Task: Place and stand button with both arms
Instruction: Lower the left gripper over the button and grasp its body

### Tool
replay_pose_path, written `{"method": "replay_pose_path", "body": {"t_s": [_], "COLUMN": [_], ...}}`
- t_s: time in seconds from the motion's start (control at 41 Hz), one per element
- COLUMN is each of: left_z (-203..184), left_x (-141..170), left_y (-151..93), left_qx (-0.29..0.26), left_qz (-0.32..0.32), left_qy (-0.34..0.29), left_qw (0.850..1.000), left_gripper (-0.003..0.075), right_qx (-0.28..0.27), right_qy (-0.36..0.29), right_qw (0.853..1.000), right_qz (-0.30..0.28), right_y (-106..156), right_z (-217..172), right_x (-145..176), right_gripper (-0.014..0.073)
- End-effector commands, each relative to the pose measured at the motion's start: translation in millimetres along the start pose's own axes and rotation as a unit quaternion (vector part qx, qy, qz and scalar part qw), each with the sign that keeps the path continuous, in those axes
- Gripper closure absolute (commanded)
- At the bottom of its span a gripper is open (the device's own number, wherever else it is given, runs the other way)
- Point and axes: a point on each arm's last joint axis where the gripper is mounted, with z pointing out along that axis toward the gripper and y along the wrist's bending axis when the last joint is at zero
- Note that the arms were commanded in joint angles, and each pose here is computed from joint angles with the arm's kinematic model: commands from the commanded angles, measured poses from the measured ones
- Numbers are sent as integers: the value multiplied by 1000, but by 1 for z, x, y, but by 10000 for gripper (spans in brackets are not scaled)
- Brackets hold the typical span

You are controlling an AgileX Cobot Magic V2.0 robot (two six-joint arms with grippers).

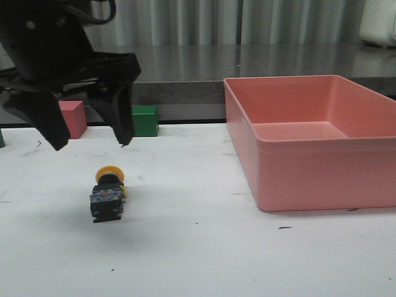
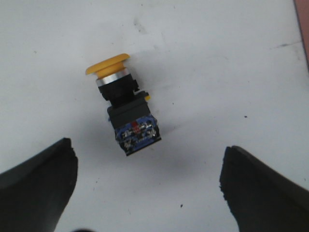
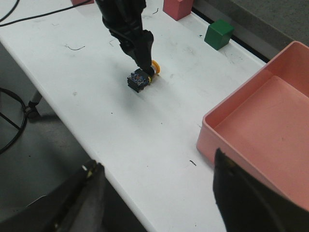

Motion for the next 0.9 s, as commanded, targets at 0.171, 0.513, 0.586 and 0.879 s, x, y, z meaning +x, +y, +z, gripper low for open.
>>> {"method": "replay_pose_path", "body": {"t_s": [0.171, 0.513, 0.586, 0.879], "left_z": [20, 53, 58, 69], "left_x": [-32, -46, -47, -48], "left_y": [-2, -3, -2, 1], "left_qx": [-43, -52, -57, -67], "left_qz": [-60, -75, -78, -85], "left_qy": [-6, 10, 10, 8], "left_qw": [997, 996, 995, 994], "left_gripper": [134, 134, 134, 134], "right_qx": [4, 4, 4, 4], "right_qy": [-42, -42, -42, -42], "right_qw": [999, 999, 999, 999], "right_qz": [-2, -2, -2, -2], "right_y": [-1, -1, -1, -1], "right_z": [-5, -5, -5, -5], "right_x": [-11, -11, -11, -11], "right_gripper": [95, 95, 95, 95]}}
